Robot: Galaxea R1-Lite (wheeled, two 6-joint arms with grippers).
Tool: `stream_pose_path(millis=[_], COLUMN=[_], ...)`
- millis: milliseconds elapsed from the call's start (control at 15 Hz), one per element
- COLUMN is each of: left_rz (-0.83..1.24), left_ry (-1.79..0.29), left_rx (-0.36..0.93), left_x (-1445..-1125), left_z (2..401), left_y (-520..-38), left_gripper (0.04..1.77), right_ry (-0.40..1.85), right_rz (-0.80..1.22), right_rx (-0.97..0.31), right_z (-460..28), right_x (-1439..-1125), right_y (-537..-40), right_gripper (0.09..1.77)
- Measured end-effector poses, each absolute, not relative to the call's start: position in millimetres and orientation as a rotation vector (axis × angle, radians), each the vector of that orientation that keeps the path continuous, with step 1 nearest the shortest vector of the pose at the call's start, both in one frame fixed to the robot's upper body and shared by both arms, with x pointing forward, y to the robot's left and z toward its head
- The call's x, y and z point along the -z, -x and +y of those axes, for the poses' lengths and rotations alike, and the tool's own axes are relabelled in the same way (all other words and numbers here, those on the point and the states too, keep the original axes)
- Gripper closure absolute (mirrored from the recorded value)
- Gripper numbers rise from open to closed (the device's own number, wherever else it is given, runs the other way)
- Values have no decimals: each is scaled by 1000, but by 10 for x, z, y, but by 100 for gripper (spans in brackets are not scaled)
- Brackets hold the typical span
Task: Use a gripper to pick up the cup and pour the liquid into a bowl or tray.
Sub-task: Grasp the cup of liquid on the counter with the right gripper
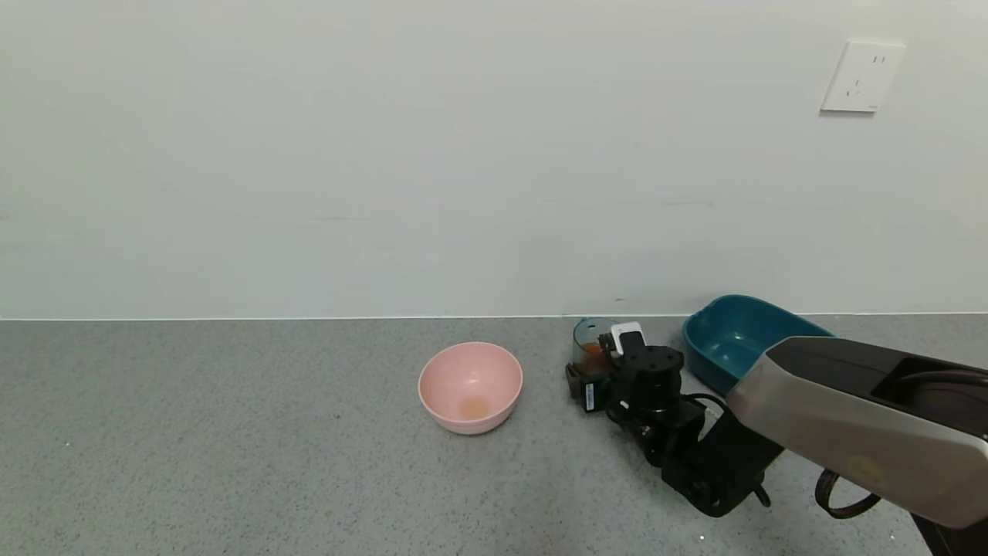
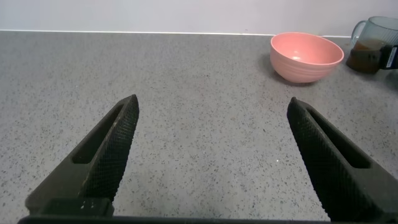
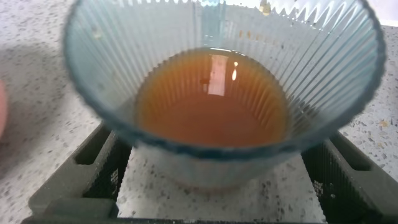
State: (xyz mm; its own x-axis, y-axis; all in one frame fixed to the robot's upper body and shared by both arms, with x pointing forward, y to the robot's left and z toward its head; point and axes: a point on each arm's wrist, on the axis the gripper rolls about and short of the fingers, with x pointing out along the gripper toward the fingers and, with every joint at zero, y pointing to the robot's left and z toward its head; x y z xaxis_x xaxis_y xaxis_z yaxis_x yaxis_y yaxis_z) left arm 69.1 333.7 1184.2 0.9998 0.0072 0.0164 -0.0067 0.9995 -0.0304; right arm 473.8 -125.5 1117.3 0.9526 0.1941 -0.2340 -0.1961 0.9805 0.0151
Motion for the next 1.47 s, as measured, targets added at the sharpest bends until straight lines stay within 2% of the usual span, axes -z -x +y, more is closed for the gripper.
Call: stream_pose_path(millis=[1200, 1267, 1333, 1467], left_rz=[-16, -16, -16, -16], left_ry=[30, 30, 30, 30], left_rx=[-7, -7, -7, -7], left_x=[-11842, -11842, -11842, -11842], left_z=[3337, 3337, 3337, 3337], left_y=[-691, -691, -691, -691], left_gripper=[9, 9, 9, 9], right_ry=[-20, -20, -20, -20], right_rz=[169, 168, 167, 168], right_rx=[-203, -203, -203, -203], right_z=[-1205, -1203, -1201, -1202], right_x=[-11114, -11115, -11111, -11107], right_y=[-4850, -4852, -4853, -4855], right_gripper=[15, 22, 40, 48])
